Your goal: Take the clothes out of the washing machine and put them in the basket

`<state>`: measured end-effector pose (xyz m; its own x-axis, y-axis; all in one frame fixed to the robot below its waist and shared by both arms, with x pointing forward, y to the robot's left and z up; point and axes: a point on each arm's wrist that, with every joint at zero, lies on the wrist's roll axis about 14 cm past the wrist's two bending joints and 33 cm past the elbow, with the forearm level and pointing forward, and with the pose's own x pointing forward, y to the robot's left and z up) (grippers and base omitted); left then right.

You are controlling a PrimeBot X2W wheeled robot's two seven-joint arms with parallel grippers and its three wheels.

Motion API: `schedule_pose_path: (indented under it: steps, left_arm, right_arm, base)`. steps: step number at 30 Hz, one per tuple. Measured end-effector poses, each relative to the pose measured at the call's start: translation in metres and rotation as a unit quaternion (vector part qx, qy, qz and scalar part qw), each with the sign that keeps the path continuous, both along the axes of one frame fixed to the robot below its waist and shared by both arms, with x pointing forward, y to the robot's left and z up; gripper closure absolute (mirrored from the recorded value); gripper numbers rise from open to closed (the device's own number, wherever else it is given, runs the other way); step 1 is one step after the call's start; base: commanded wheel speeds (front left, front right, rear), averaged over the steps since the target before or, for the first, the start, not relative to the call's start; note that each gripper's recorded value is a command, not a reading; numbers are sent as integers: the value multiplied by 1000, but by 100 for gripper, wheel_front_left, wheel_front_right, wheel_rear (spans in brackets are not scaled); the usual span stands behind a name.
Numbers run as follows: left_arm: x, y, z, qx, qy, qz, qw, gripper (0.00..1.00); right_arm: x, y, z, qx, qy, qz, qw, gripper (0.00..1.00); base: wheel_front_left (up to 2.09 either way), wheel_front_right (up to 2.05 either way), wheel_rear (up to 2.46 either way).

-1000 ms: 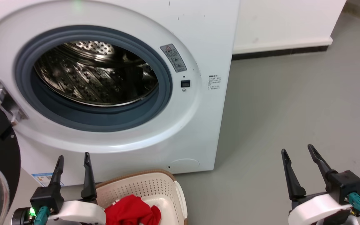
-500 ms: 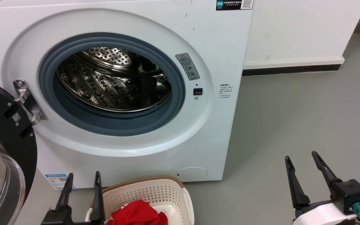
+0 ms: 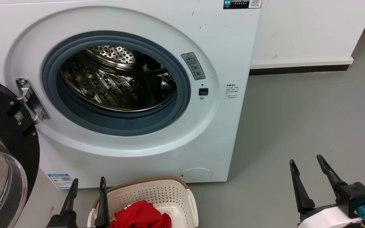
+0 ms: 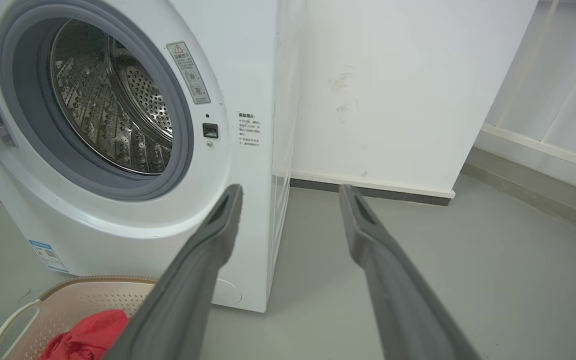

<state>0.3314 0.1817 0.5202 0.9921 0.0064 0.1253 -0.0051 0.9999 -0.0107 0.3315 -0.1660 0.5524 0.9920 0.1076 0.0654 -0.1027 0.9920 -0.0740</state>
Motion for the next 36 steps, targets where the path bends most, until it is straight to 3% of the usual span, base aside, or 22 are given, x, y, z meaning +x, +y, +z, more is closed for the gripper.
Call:
schedule_pose_path:
  steps: [16,17,21,36]
  left_arm:
    - [1,3,0,10,3,0,1000,0]
    - [1,3,0,9,4,-1,1000,100]
    - [-2,3,-15,4,29,1,1000,100]
    - [5,13,-29,-148,65,17,987,100]
  right_arm:
    - [-1,-3,-8,5,11,-4,1000,0]
    - [-1,-3,-8,6,10,-4,1000,100]
    - [-3,-2,-21,12,31,-3,999,100]
    - [4,-4,-32,171,52,4,984,100]
  base:
    - [0,0,0]
    - [0,0,0]
    - [0,0,0]
    - [0,0,0]
